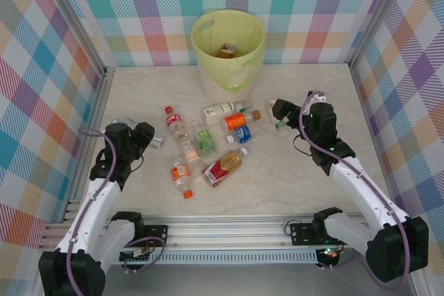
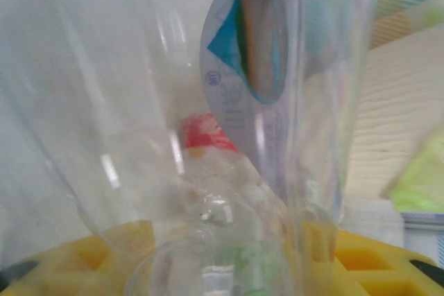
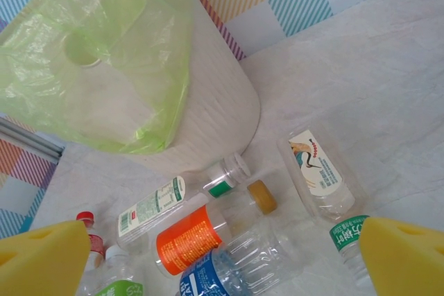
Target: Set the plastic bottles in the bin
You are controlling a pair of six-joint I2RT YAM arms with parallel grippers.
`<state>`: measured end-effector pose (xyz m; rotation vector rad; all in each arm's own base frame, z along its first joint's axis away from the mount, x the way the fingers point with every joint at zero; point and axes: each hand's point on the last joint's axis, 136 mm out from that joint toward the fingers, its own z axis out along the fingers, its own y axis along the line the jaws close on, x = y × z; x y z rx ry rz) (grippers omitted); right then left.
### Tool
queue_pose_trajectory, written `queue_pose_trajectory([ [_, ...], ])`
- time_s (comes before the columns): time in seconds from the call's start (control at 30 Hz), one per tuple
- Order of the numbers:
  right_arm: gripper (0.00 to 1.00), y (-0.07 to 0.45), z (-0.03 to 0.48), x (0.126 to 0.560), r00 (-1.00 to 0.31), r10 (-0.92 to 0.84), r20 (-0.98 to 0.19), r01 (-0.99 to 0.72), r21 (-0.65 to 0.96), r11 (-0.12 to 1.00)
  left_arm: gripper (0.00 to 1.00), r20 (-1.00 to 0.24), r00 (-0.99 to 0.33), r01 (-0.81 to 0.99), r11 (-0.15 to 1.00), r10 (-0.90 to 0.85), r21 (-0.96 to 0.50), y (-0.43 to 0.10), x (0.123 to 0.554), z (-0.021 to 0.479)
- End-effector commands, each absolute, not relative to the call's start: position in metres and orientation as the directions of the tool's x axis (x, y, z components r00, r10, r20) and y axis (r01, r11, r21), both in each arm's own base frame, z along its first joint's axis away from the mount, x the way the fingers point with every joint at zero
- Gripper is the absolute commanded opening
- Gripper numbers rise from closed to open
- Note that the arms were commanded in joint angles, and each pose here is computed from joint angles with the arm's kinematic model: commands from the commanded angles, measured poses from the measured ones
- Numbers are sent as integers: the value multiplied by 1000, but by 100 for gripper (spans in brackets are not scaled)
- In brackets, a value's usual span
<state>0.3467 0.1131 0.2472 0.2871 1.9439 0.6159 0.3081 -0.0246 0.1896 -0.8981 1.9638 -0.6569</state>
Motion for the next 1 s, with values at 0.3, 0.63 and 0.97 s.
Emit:
queue_pose_trajectory([
  [0.3, 100, 126, 271, 337, -428, 488, -761, -162, 596, 787, 50, -666, -344, 166, 655, -662, -737, -88, 359, 335],
  [0.63, 100, 132, 279, 331, -436, 477, -763, -208, 601, 772, 50, -820, -212, 393, 722, -531, -569, -147, 405, 430],
  [0.97, 100, 132, 289, 324, -440, 463, -769, -225, 594, 772, 49, -917, -146, 456, 797, -371, -395, -217, 472, 461],
])
